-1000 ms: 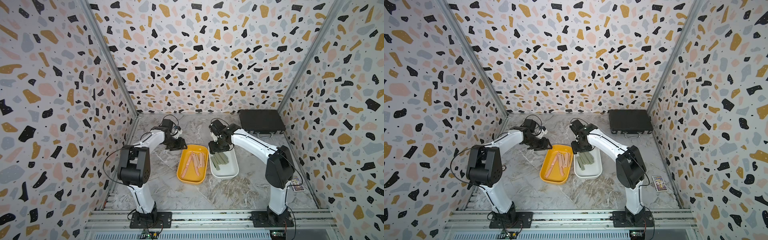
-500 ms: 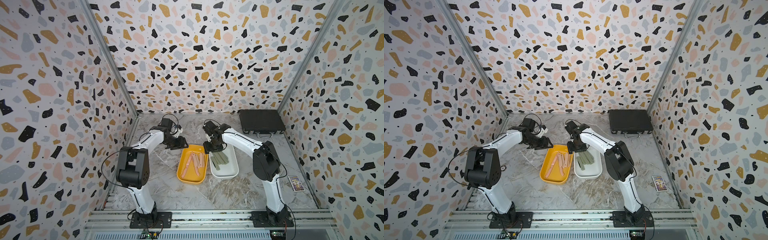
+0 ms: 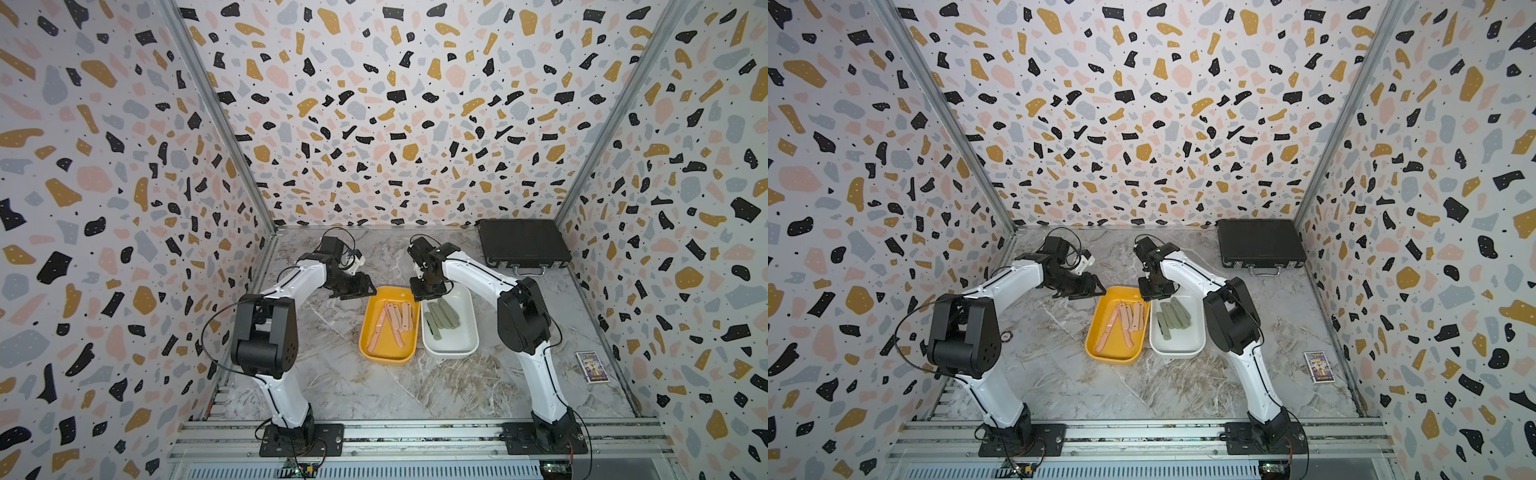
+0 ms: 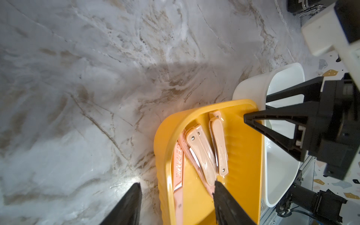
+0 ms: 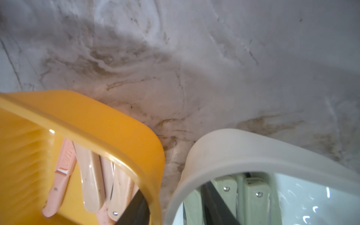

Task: Place the fruit knives into the storage box by color
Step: Move the storage box to the center of the board.

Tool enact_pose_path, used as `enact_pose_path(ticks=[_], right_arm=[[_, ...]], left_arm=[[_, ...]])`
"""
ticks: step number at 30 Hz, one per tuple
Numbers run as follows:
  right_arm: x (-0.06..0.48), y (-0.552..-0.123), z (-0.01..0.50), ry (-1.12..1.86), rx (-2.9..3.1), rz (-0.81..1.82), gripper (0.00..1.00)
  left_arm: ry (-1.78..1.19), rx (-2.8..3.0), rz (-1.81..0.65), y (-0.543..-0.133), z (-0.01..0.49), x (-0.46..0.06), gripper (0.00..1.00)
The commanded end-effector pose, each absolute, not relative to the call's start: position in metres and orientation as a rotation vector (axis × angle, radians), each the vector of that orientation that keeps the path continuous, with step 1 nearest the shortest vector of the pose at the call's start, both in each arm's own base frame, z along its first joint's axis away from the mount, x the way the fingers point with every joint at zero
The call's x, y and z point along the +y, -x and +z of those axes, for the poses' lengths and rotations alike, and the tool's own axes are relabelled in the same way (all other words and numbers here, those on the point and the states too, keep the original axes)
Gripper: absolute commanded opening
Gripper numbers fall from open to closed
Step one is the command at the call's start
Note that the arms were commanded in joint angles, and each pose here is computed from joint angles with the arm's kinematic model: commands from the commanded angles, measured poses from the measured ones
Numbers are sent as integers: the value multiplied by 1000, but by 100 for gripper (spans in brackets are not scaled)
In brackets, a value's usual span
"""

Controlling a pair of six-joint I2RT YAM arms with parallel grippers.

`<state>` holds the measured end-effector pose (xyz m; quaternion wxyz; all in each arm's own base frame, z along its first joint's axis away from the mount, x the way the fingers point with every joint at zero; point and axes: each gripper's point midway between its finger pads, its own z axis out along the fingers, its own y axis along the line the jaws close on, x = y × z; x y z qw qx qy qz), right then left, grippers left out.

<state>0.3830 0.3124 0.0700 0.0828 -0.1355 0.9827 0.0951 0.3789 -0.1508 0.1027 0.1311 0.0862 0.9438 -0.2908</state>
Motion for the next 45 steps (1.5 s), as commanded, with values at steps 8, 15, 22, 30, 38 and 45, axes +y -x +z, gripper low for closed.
enact_pose_path(ticks=[8, 15, 22, 30, 38, 45], right_arm=[[296, -409, 76, 385, 2926, 251, 34], [291, -423, 76, 389, 2921, 236, 30], [286, -437, 77, 360, 2920, 232, 43], [281, -420, 108, 376, 2907, 275, 52], [237, -384, 155, 322, 2824, 231, 61], [179, -368, 154, 171, 2827, 224, 64]], left_arm=[[-245, 2697, -868, -379, 116, -149, 60], [-232, 2693, -868, -381, 117, -146, 61], [-218, 2685, -869, -382, 119, -142, 61], [-239, 2680, -879, -375, 122, -139, 62], [-246, 2673, -901, -372, 123, -142, 62], [-275, 2689, -904, -368, 116, -150, 63]])
